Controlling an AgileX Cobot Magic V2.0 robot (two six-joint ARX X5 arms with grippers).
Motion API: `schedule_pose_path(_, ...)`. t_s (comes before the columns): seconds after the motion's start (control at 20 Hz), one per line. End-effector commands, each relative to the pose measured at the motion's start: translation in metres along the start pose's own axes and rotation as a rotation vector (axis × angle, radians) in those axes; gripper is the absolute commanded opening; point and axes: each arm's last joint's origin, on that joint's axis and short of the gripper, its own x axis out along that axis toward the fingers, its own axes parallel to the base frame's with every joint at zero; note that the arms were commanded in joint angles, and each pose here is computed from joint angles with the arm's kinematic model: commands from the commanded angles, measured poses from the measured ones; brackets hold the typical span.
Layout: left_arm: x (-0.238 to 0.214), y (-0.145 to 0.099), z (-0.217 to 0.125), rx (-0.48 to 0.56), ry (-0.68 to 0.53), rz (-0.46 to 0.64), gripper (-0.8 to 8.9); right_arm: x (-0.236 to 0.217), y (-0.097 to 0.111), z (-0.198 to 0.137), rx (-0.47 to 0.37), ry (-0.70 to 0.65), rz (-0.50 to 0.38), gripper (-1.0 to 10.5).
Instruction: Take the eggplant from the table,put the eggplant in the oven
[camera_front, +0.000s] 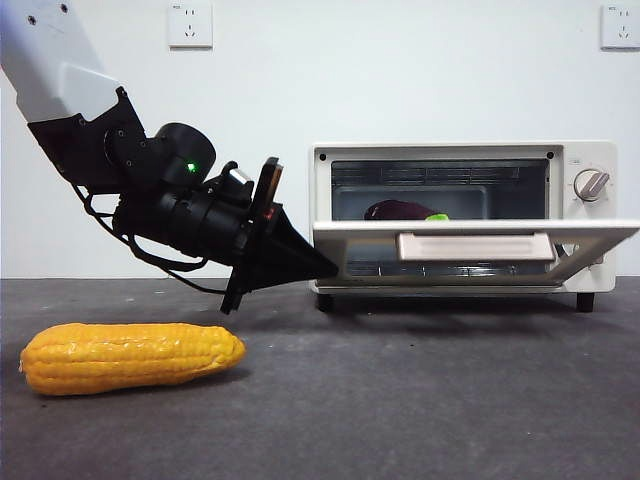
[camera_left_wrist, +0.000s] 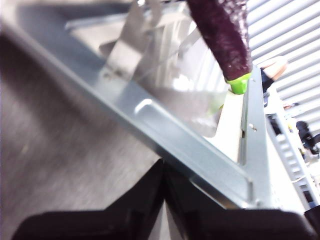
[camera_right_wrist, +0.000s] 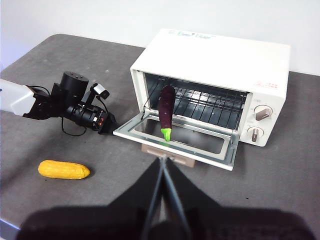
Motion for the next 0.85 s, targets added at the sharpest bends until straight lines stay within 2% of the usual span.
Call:
schedule_pose_path(0.05, 0.003, 0.000, 0.001, -0.014, -0.010, -0.036, -0.08, -0.002, 0.000, -0.003, 0.011, 0.019, 0.000, -0.1)
schedule_pose_path(0.85, -0.006, -0.011, 0.029, 0.020, -0.143, -0.096, -0.08, -0.002, 0.000, -0.003, 0.011, 0.021, 0.000, -0.1)
